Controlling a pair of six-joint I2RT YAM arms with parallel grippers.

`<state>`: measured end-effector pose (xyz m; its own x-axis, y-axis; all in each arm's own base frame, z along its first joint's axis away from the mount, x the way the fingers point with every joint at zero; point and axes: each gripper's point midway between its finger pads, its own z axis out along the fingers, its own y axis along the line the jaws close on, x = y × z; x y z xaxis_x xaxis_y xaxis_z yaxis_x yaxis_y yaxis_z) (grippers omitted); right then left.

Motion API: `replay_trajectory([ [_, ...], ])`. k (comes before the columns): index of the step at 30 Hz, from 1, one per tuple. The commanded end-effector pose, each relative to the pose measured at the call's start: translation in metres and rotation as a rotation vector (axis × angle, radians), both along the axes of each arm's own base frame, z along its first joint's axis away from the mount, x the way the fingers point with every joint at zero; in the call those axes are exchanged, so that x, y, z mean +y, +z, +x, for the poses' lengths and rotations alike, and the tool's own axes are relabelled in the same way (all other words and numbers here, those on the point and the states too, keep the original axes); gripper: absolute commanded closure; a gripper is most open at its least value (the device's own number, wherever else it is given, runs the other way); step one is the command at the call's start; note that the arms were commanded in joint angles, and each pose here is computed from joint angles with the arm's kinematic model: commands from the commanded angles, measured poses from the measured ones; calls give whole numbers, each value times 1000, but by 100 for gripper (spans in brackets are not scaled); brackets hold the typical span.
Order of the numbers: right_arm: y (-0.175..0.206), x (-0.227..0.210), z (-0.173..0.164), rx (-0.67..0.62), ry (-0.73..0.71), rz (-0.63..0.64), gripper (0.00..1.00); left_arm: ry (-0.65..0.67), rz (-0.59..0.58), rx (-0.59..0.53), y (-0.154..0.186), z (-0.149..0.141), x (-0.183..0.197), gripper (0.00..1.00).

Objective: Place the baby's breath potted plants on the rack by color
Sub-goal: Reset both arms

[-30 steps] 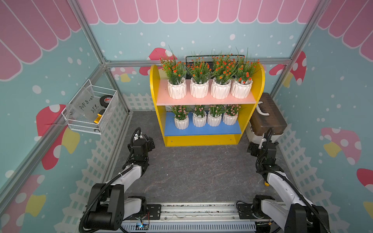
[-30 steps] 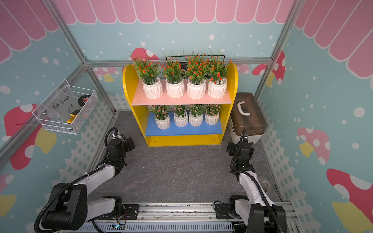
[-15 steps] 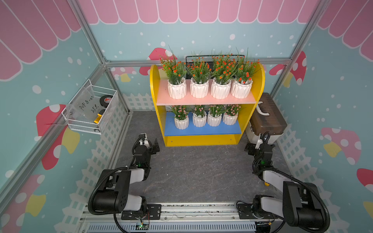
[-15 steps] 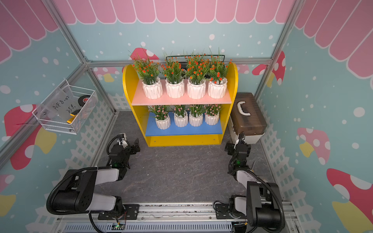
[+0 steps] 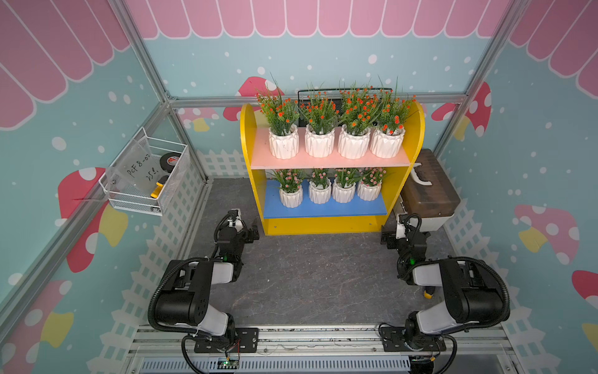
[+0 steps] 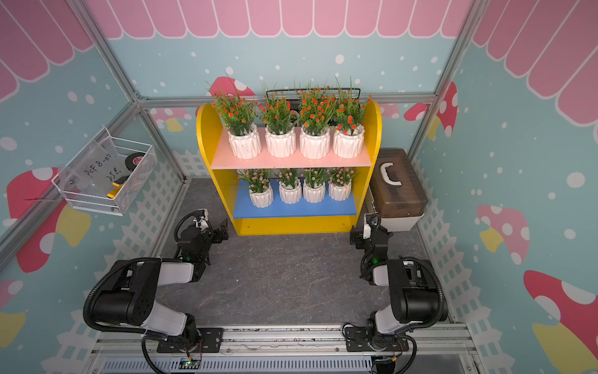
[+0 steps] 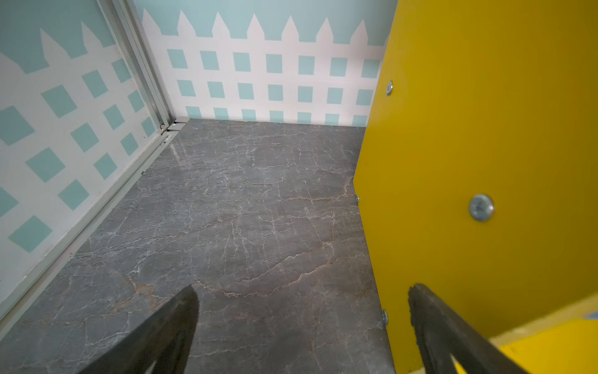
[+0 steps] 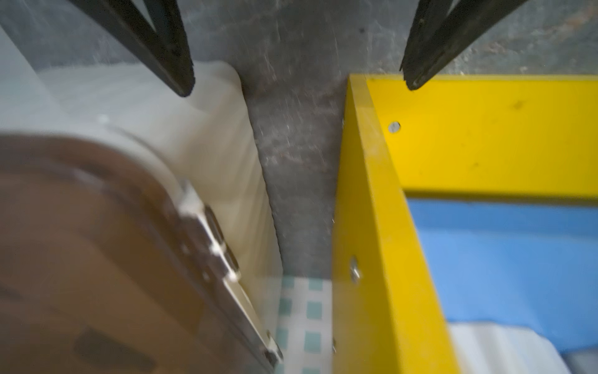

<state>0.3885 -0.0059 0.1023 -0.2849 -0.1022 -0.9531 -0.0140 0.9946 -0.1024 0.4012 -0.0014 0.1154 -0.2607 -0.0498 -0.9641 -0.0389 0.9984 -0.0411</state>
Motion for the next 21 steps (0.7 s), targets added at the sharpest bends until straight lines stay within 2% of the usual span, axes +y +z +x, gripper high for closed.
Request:
replay_trajectory([
  [1, -3, -1, 3, 32, 5, -50, 1, 25, 3, 1, 0, 3, 6, 1],
  [3, -3, -7, 4, 20, -34, -41, 1, 24, 1, 15, -1, 2, 6, 1],
  [21, -4, -6, 4, 32, -33, -42, 1, 28, 1, 9, -1, 3, 7, 1],
])
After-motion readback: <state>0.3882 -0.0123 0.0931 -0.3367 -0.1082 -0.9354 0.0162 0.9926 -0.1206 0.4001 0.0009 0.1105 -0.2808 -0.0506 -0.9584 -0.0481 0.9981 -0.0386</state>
